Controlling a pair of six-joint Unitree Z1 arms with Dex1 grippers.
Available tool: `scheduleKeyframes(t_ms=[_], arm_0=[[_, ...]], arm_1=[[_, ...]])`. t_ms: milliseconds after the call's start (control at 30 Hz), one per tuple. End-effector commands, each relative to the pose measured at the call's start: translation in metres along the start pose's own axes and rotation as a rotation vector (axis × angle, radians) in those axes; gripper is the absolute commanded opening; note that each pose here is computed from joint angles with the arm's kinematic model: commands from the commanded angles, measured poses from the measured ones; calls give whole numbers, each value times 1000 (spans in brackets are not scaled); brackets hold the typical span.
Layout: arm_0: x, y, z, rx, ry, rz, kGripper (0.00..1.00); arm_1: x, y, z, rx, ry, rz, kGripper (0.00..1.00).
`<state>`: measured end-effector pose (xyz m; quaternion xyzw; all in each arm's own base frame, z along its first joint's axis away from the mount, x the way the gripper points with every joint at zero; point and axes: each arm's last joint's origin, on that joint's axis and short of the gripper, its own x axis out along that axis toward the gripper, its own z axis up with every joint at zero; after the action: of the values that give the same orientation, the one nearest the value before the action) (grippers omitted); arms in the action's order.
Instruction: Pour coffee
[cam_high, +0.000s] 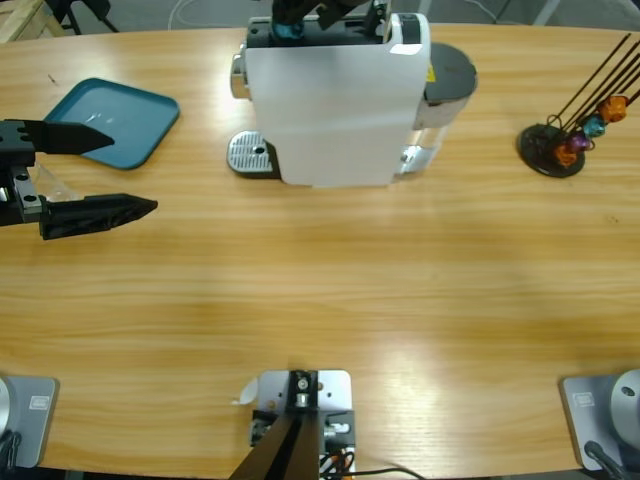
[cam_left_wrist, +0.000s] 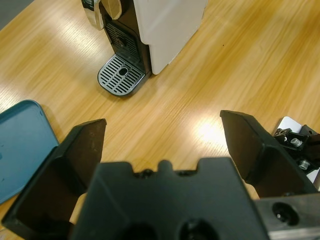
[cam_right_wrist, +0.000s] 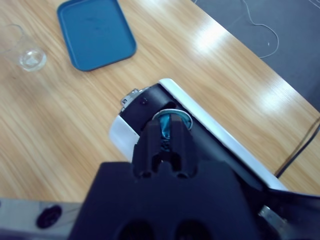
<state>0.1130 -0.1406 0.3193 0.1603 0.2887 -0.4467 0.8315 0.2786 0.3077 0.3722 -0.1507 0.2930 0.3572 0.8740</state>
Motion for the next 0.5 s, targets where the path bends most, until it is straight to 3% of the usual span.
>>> scheduleKeyframes(t_ms=[33,400,433,467,500], arm_0=[[9,-1,-9,-9,38,4,992],[9,-1,-9,-10,35,4,991],[9,-1,-9,-10,35,4,991],[9,-1,-10,-10,37,4,991],[9,-1,-10,-10,39,4,991]], arm_1=[[12,1,-15,2,79,-53,0],[-8,14,6,-69,-32,1,0],[-8,17,7,-75,-31,23,54],[-8,20,7,-79,-25,34,363],[-7,22,6,-83,-15,37,557]])
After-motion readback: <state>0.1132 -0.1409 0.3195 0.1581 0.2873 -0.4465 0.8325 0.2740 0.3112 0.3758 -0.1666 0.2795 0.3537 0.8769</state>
